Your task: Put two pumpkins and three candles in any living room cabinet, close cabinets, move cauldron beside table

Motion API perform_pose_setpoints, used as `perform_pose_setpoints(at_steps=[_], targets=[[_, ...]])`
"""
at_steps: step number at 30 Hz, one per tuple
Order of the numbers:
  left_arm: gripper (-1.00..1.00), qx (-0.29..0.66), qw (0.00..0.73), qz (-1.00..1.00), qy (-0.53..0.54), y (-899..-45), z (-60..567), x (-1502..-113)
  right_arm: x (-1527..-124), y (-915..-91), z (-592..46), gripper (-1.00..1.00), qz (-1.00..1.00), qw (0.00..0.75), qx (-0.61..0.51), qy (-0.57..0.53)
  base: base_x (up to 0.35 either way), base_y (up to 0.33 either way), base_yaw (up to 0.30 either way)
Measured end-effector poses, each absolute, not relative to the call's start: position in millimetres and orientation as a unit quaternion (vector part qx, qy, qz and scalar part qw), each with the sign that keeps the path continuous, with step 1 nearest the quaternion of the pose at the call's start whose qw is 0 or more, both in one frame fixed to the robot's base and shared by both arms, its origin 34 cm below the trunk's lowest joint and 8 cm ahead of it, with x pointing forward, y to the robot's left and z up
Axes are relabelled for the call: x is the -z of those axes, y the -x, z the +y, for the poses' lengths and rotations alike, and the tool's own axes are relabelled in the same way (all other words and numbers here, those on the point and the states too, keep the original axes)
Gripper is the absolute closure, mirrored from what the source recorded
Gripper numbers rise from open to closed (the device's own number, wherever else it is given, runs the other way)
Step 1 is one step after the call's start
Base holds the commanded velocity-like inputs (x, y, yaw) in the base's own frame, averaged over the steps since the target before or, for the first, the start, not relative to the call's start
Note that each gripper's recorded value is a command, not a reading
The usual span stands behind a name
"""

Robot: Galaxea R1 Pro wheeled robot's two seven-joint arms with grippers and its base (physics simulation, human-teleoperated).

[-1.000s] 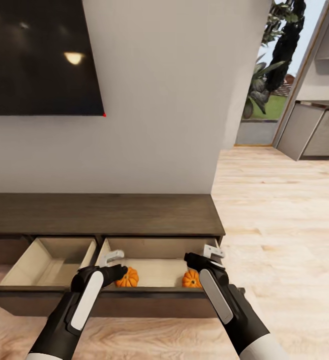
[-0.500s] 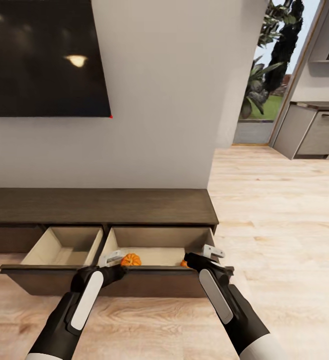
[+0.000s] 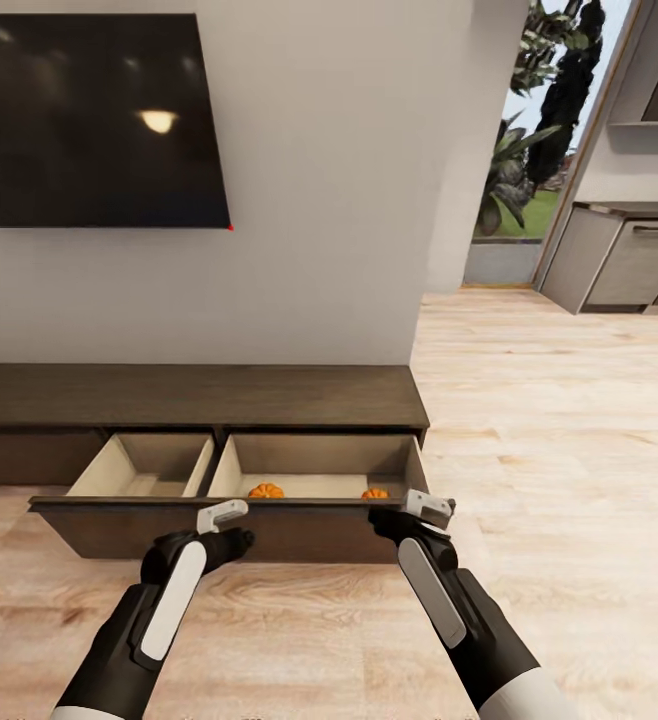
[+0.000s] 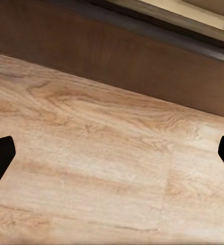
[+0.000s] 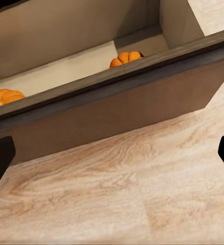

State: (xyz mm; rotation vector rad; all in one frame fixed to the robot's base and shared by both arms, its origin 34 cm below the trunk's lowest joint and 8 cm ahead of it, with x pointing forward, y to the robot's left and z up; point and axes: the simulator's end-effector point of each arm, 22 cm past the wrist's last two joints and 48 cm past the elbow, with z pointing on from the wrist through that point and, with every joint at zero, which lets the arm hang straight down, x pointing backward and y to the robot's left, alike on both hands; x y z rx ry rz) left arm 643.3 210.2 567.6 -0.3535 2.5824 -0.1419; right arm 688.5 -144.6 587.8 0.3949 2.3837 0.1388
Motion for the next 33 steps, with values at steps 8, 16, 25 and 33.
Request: perform_pose_setpoints(at_steps=[8, 16, 25, 33], targets=[[-1.00, 0.054, 0.270, 0.953, 0.129, -646.4, 209.9, -572.8, -584.7, -684.6, -142.4, -1.00, 0.927, 0.342, -0.052, -0.144, -0.034, 0.000, 0.000], [-1.00, 0.053, 0.271, 0.953, 0.129, -646.8, 211.6, -573.1, -584.1, -684.1, -142.2, -1.00, 0.928, 0.340, -0.052, -0.142, -0.203, 0.000, 0.000], [-1.00, 0.054, 0.271, 0.952, 0.130, -647.0, 211.0, -573.8, -583.5, -683.4, -142.2, -1.00, 0.928, 0.339, -0.052, -0.142, -0.011, 0.000, 0.000], [-1.00, 0.055, 0.271, 0.952, 0.131, -646.2, 211.4, -567.9, -577.6, -682.3, -140.5, -1.00, 0.929, 0.339, -0.053, -0.141, 0.000, 0.000, 0.000]])
